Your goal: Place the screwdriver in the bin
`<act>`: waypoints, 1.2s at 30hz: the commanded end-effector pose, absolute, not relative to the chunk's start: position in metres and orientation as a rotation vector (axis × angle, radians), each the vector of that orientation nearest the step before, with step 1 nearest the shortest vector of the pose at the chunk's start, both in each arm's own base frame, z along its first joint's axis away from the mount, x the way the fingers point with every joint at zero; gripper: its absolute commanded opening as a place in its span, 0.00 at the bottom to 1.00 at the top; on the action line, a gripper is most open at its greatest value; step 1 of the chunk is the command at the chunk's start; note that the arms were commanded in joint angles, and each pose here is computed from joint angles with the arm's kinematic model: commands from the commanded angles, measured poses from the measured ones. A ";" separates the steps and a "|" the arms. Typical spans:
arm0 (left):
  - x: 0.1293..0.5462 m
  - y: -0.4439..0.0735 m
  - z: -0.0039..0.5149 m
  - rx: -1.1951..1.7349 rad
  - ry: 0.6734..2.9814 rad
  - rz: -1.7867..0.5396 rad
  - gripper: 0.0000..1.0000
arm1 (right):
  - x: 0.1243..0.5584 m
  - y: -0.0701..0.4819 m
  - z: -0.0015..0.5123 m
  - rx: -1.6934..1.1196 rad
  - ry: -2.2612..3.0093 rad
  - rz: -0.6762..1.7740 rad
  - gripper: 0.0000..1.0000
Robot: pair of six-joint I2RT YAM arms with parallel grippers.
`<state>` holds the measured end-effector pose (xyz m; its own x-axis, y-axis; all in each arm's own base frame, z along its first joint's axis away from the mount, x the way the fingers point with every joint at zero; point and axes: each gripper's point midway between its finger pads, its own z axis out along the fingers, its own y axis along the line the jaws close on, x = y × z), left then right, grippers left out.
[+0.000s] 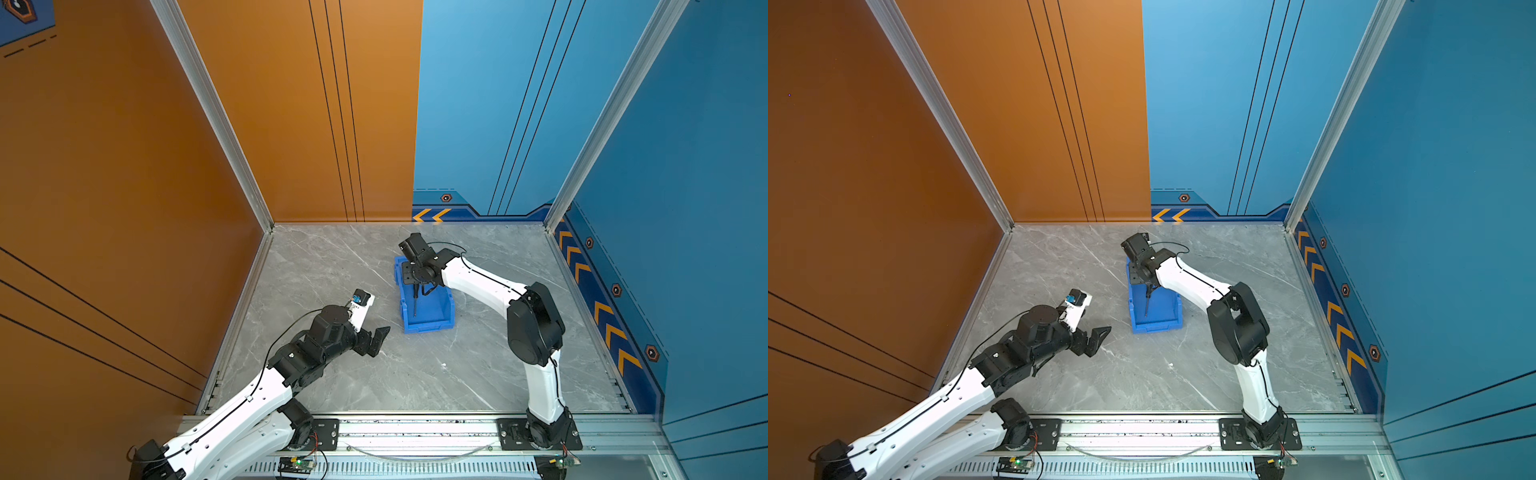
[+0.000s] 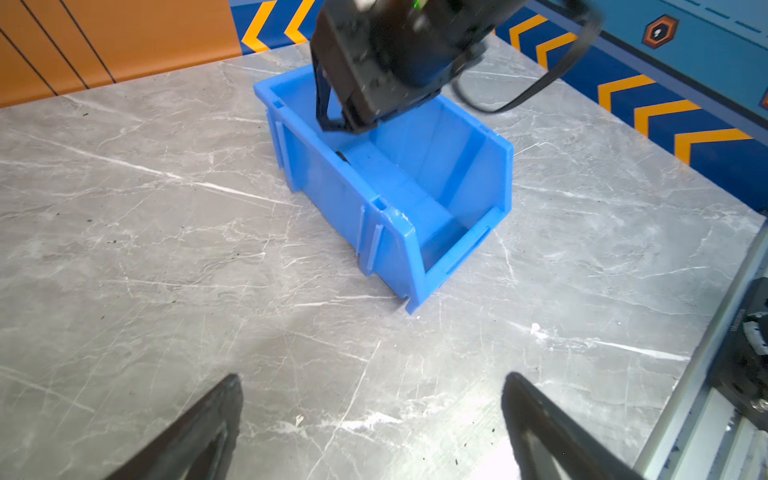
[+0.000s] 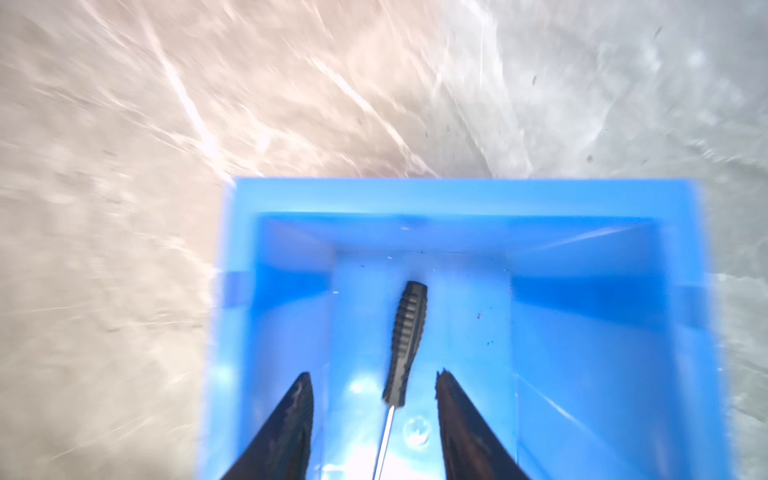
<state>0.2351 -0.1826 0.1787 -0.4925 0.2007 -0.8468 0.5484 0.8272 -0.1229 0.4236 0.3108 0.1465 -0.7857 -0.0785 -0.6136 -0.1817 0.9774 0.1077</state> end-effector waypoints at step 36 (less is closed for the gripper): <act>0.250 -0.082 0.164 0.185 2.184 0.063 0.98 | 0.381 0.126 0.222 -0.047 2.305 0.139 1.00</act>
<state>0.2491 -0.1043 0.1588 -0.5666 0.1799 -0.8041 0.2041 0.9761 0.0745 0.3840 0.1425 0.2172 -0.6997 -0.0005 -0.7144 -0.1085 0.9885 0.1055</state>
